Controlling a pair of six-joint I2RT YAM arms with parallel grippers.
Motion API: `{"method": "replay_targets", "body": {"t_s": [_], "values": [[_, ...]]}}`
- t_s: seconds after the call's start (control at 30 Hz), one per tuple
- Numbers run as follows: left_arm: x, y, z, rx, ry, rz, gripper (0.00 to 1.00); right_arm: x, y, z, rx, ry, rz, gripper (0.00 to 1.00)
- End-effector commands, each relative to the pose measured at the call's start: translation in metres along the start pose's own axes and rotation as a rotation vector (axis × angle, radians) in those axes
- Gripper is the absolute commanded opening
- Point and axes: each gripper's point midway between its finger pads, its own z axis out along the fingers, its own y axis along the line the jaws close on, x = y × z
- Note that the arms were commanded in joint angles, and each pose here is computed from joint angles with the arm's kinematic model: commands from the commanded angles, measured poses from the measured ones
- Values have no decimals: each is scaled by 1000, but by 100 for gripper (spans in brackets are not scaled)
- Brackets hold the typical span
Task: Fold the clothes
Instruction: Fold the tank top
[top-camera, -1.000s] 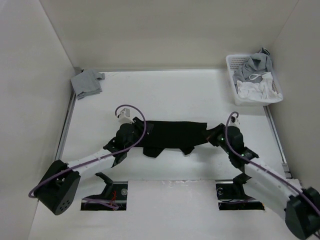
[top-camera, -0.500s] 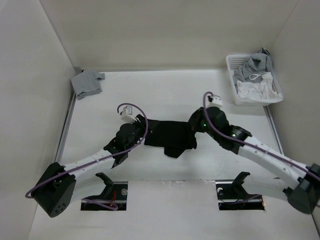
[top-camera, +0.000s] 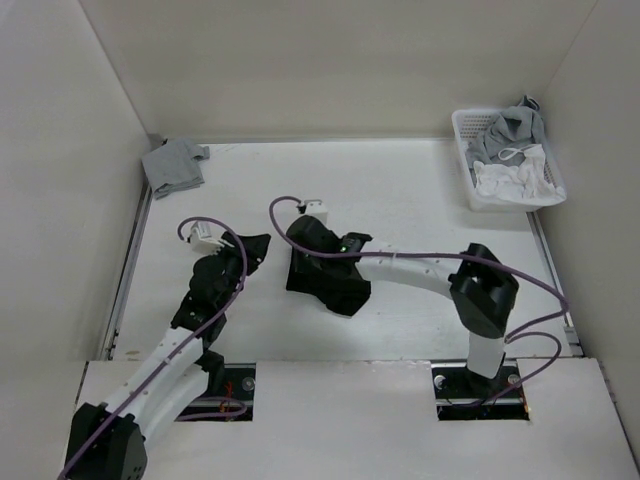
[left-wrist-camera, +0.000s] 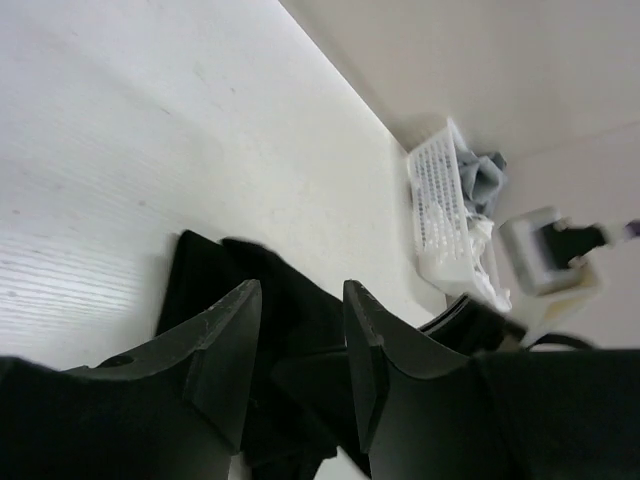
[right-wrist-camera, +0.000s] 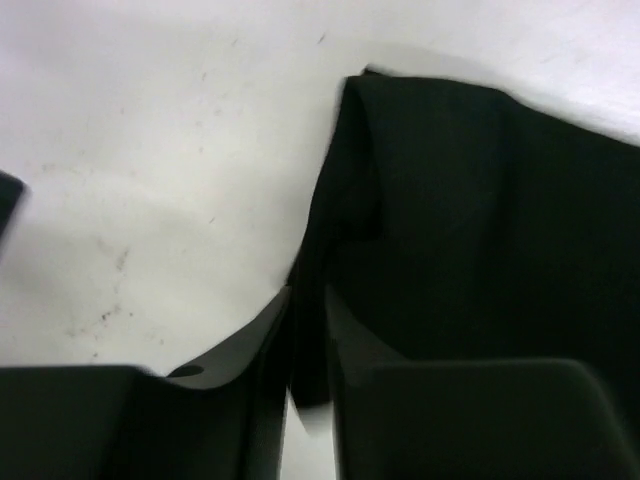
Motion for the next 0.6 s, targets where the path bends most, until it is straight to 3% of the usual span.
{"method": "replay_targets", "body": {"t_s": [0.0, 0.1, 0.2, 0.27, 0.4, 0.47, 0.57], "values": [[-7, 10, -6, -11, 5, -10, 37, -3, 42, -10, -97, -7, 13, 31], [-15, 16, -4, -27, -5, -11, 38, -8, 47, -27, -152, -54, 34, 49], [-11, 19, 2, -46, 19, 6, 38, -9, 33, -51, -189, -110, 61, 53], [-6, 22, 7, -63, 41, 36, 39, -9, 8, -60, -176, -145, 90, 44], [3, 31, 14, -103, 77, 110, 39, -7, -56, -78, -126, -232, 157, 6], [6, 38, 15, -132, 92, 131, 41, -10, -91, -90, -110, -304, 194, 1], [14, 50, 17, -170, 128, 174, 44, -18, -147, -106, -71, -418, 267, 3]]}}
